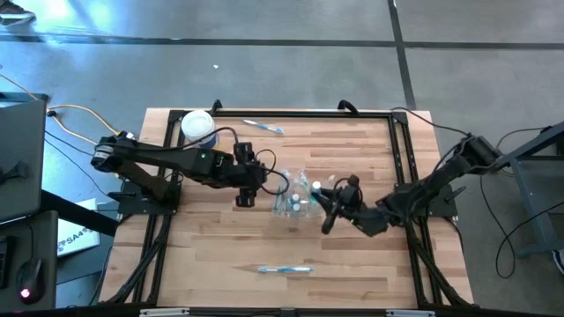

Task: Pick & Place toothbrushing station
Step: Put the blue mouthwash into the transparent organizer

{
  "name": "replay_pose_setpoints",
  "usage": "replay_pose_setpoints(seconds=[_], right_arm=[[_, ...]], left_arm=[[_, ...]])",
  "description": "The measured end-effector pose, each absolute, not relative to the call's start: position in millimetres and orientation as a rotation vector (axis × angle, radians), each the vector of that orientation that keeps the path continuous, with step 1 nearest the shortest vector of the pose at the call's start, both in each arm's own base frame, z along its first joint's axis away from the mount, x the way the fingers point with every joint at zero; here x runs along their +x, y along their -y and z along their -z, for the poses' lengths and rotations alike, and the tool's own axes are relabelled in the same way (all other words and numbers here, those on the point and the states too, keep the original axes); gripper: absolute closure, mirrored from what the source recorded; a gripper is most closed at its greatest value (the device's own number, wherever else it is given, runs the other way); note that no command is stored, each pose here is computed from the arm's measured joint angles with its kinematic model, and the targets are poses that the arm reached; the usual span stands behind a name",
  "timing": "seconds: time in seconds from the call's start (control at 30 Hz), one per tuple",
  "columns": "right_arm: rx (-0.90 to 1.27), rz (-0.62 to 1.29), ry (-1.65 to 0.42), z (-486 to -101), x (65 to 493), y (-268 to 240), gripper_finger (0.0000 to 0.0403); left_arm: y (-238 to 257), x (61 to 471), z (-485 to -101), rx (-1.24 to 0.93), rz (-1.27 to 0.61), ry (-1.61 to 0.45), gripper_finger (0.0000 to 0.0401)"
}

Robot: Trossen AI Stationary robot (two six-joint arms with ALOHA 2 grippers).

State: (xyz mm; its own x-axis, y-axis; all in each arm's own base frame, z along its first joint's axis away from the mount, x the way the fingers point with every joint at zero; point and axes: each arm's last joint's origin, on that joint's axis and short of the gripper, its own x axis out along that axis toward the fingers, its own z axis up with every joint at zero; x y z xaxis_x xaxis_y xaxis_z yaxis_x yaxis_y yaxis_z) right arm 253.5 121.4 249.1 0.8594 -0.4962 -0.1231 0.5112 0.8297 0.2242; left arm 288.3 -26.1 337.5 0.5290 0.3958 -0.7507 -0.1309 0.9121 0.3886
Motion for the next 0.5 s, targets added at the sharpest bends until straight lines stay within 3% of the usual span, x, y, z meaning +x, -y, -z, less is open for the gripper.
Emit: replay_pose_setpoints(seconds=[0.5], right_arm=[[0.332,0.738,0.024,-192,285,-160,0.0347]], left_arm=[[23,258,-309,0.14,-0.382,-1.003,0.0098]])
